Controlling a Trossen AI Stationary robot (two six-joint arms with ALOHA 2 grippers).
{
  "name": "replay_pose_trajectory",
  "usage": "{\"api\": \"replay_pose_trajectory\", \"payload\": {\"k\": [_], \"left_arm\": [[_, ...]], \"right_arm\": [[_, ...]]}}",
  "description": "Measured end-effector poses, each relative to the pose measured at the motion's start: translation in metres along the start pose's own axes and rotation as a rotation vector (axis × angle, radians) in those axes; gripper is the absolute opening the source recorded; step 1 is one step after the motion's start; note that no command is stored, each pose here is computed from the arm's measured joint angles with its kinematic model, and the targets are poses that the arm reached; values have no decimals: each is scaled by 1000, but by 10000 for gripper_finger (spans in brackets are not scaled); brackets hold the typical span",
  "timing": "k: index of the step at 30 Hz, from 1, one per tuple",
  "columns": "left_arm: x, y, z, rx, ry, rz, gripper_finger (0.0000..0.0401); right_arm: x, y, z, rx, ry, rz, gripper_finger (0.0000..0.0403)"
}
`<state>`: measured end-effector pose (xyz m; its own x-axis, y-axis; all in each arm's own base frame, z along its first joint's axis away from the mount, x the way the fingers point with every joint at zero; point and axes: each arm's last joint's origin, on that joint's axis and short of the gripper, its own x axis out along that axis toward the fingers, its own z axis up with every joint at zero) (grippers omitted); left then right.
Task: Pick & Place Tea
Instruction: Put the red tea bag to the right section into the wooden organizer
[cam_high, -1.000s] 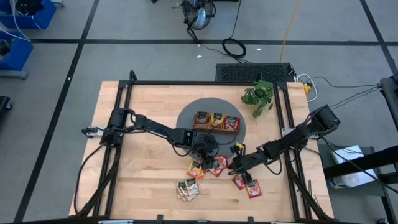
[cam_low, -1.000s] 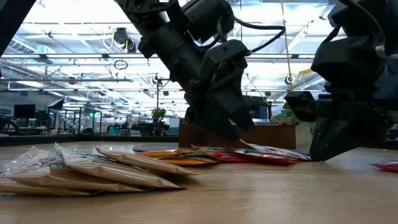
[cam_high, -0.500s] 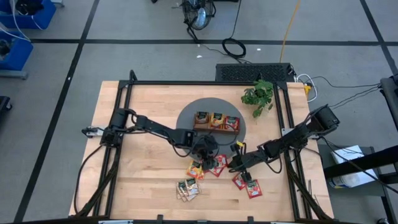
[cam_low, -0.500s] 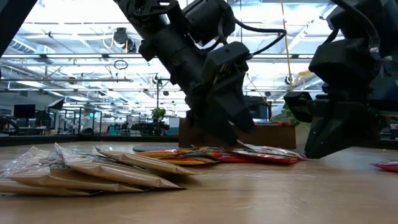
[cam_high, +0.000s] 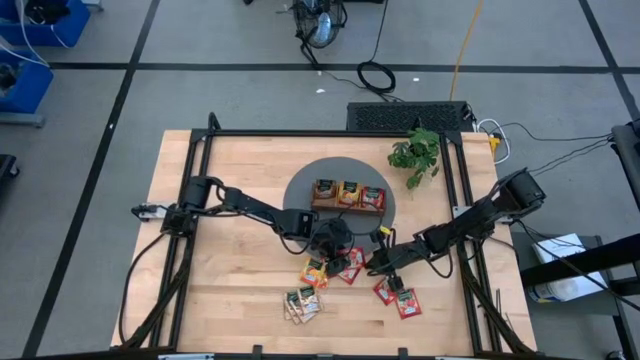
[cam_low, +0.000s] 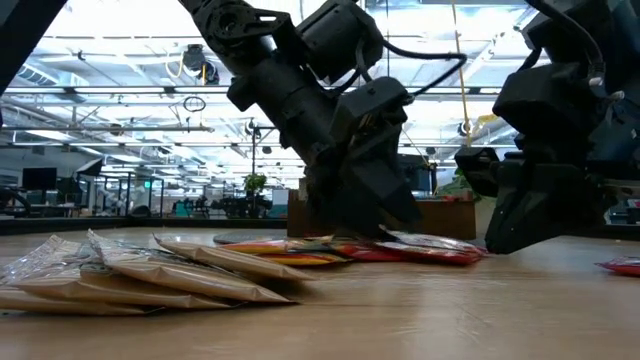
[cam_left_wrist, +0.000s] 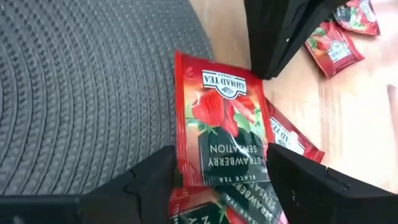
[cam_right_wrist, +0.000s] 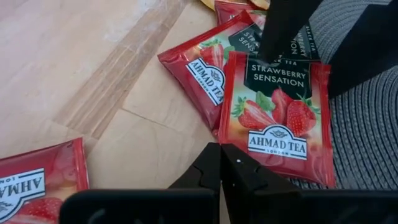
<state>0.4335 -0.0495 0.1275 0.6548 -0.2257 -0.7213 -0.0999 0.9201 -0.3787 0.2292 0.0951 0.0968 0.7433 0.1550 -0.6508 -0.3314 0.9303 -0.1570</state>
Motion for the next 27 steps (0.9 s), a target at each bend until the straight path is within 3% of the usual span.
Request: {"api": "replay_pose_trajectory", "payload": {"k": [4,12,23,27], "left_arm": [[0,0,2,36,-32,20,197],[0,0,3,122,-45,38,14],[-11,-3,6,218,-29,55,4],[-31,-15,14,305,-4,71,3]], "right_arm": [[6,0,-3,3,-2,-3,0],[17,-2,-8,17,-14,-21,0],[10,-2,-2,20,-41,-61,3],[-3,1,12,20,-113,-131,35]]}}
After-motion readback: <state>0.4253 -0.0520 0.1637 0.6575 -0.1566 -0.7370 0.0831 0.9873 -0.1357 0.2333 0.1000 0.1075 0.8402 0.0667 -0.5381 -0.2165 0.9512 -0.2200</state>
